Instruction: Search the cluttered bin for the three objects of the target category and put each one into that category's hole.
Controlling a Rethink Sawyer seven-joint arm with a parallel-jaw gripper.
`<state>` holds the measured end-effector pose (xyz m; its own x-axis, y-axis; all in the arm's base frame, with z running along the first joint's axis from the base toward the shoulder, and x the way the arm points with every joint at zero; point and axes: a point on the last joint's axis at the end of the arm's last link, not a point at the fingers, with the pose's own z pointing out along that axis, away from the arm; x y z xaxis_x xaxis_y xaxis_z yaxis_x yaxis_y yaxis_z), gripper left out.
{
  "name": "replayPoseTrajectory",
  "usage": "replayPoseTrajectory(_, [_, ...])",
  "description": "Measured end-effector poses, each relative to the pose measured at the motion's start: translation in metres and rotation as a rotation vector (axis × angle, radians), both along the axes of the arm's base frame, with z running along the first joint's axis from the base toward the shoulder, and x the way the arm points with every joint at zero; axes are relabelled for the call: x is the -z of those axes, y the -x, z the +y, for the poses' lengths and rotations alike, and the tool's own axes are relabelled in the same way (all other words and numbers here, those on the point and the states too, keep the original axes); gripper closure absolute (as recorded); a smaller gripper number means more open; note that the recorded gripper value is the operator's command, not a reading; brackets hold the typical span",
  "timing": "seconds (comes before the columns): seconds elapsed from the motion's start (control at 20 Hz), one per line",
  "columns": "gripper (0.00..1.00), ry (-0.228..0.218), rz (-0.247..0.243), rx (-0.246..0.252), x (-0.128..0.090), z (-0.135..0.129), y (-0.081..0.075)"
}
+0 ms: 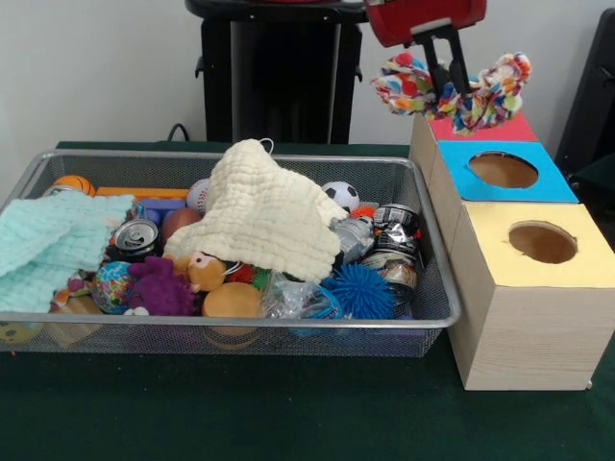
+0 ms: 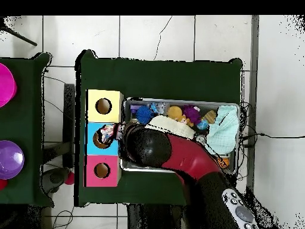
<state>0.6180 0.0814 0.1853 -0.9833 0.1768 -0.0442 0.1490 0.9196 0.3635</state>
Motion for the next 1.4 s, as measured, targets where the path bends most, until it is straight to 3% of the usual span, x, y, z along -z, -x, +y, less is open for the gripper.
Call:
replayPoseTrajectory(0.95, [1.0, -0.002, -0.054, -0.119, 0.048, 0.115, 0.014])
replayPoseTrajectory(1.4, [1.0, 0.021, -0.1, -0.092, 0.056, 0.113, 0.01])
